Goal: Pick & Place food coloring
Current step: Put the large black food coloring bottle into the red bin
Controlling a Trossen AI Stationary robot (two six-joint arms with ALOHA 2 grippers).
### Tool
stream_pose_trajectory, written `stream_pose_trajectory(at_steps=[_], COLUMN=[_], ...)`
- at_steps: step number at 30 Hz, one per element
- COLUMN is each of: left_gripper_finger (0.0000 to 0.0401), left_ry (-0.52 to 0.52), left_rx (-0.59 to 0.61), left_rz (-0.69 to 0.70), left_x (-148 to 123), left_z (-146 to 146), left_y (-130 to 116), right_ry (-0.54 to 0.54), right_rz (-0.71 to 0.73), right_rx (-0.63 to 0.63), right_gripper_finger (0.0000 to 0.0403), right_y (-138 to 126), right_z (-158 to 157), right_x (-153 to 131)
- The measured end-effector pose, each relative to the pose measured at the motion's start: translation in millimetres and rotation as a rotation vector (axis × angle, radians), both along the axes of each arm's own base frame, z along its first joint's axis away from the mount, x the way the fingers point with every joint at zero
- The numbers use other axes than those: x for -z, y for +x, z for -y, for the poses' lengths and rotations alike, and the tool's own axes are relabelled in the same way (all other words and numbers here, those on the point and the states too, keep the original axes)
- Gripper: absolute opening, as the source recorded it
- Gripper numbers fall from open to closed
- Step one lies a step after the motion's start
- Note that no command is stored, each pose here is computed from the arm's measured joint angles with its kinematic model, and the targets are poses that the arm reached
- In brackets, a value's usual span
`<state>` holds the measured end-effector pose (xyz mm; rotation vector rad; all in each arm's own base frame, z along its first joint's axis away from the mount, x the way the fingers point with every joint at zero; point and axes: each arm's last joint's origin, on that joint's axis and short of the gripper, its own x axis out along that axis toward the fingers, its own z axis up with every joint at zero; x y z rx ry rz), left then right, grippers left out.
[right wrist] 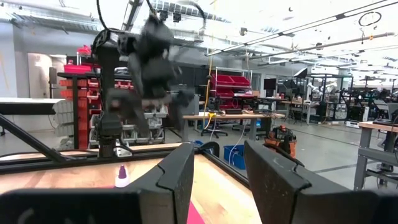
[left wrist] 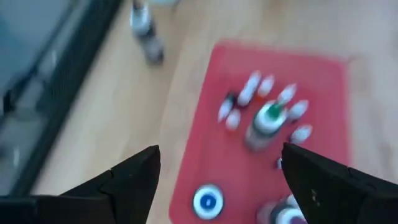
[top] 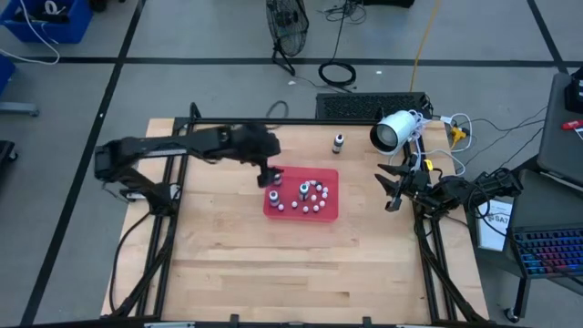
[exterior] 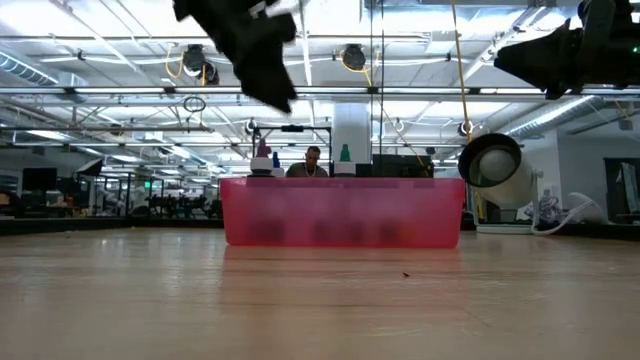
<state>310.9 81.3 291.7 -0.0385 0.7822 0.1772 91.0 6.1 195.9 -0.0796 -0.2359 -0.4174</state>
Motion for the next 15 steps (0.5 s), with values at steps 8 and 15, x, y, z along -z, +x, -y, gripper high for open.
stream_pose_trajectory(at_steps=[8,15], left_gripper_finger=[0.0319,0.0317], left_ry=[0.084,0.086], left_rx=[0.148,0.024], left_rz=[0.284,0.425], left_x=[-10.9,34.0], left_z=[12.9,7.0], left_y=[-45.6,-93.8], right_ry=[0.014,0.263], right_rz=[0.051,0.218], right_rx=[-0.001,-0.079], right_gripper_finger=[0.0132,0.0132], right_y=[-1.5,-3.4], right_z=[0.4,0.8], right_x=[-4.5,-10.0])
